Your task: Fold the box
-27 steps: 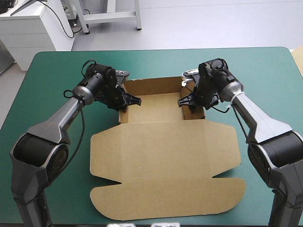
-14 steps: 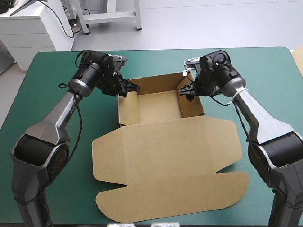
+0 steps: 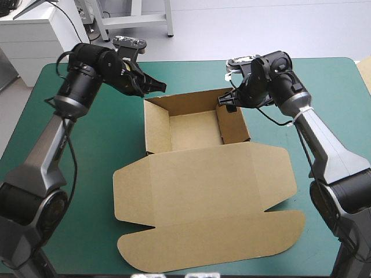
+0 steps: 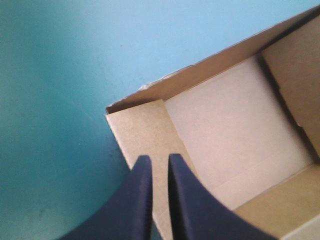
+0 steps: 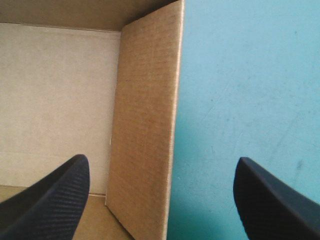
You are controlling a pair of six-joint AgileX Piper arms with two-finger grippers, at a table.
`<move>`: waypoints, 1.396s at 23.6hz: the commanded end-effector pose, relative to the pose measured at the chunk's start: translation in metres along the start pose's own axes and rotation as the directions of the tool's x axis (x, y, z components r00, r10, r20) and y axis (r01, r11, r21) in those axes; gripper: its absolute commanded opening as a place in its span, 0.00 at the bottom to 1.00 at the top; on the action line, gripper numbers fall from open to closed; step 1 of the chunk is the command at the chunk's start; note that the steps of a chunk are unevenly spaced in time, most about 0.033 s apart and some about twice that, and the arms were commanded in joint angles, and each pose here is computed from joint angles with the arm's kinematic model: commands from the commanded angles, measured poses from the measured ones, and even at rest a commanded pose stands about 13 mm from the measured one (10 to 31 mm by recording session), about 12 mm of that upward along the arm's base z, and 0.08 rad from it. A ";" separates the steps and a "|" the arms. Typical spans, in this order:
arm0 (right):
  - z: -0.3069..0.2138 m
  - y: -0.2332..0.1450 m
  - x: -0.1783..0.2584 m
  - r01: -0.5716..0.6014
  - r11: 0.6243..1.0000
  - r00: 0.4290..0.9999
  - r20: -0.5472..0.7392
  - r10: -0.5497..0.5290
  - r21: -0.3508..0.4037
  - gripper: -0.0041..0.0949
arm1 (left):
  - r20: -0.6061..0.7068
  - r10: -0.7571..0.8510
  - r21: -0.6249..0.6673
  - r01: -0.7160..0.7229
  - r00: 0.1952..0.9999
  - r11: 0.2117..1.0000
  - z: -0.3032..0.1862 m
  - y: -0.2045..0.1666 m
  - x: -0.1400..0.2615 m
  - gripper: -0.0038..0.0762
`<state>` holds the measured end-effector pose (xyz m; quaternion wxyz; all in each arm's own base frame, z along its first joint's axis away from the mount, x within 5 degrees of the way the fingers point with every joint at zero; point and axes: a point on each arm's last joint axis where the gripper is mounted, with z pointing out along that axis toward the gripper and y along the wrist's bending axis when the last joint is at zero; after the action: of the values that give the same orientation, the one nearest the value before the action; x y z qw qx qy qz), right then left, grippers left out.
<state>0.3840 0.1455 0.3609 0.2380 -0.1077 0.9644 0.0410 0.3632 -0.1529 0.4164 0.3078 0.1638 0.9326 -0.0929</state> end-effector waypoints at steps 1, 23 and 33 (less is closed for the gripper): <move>-0.027 -0.006 0.000 0.014 1.000 0.998 0.064 -0.015 0.019 0.77 | 0.094 0.065 0.060 -0.071 0.993 0.996 -0.068 -0.010 0.010 0.04; 0.058 0.001 -0.003 0.159 0.987 0.984 -0.078 -0.158 -0.001 0.77 | 0.112 0.006 -0.137 0.009 0.994 0.990 -0.147 0.019 0.244 0.04; 0.085 -0.003 0.004 0.147 0.989 0.974 -0.177 -0.144 0.004 0.48 | 0.315 0.008 -0.129 0.035 0.949 0.991 -0.171 0.024 0.328 0.04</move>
<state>0.4255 0.1591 0.2542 0.1246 -0.1830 0.9752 0.0068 0.0310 -0.0025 0.3471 0.4262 0.1241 0.8947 -0.0497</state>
